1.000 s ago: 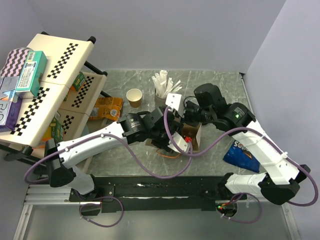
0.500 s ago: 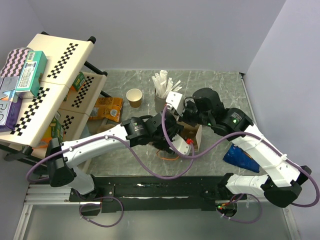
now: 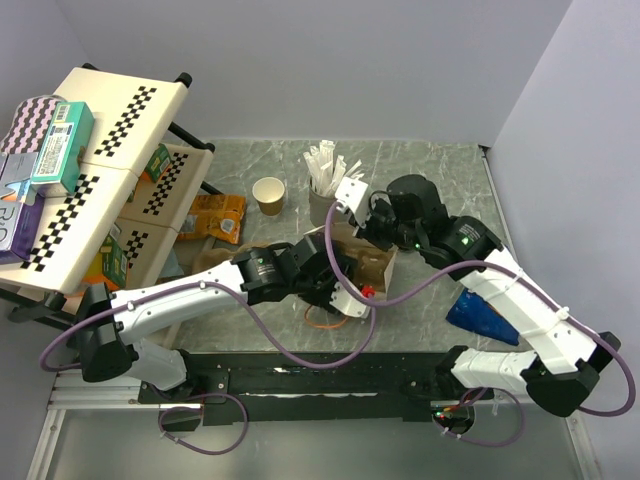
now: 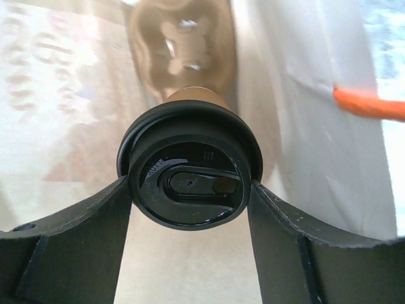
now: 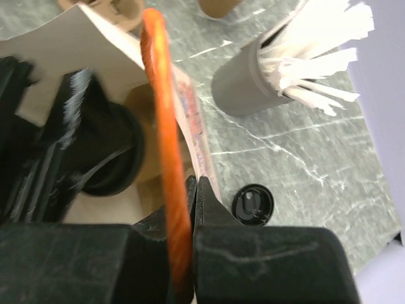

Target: Pack the takeout coffee

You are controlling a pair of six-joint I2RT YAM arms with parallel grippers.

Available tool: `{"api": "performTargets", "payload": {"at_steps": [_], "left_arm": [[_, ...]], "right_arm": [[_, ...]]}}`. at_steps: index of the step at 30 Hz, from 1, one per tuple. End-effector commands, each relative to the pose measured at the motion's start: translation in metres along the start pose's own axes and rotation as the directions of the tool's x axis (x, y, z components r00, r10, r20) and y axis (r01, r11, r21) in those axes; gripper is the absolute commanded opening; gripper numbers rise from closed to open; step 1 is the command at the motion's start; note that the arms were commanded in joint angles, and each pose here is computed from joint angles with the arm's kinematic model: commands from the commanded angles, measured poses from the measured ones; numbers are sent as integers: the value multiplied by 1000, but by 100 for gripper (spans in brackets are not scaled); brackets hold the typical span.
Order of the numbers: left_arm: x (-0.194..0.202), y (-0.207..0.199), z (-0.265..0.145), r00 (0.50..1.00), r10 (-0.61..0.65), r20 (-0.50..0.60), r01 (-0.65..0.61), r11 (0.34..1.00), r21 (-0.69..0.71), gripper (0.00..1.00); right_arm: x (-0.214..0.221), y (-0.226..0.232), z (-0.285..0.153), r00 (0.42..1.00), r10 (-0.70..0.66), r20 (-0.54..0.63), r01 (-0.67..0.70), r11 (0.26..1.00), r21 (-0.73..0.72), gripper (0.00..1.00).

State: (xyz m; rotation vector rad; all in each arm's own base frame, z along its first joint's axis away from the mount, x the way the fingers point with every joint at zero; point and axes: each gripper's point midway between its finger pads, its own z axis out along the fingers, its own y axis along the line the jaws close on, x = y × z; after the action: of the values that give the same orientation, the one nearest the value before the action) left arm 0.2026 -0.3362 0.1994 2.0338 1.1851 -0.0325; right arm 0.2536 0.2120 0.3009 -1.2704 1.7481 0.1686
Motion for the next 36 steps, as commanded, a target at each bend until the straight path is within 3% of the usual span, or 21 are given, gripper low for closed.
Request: {"api": "performTargets", "payload": {"at_steps": [1,11,24,36], "left_arm": [[-1,23,-5,1000,18,1,-18,990,-137,1],[15,24,1,996,29,-84,-42,987,-155,1],[17,14,16,994,46,-99,-55,994,-97,1],[38,10,18,987,10,-161,-28,993,-112,1]], "right_arm": [[-22,5,-20,985,-22,172,22,1000,6,0],[-16,18,-22,984,21,175,-16,999,-31,0],[-27,19,-26,974,71,217,-65,997,-36,0],[-38,5,-33,971,-25,237,9,998,69,0]]}}
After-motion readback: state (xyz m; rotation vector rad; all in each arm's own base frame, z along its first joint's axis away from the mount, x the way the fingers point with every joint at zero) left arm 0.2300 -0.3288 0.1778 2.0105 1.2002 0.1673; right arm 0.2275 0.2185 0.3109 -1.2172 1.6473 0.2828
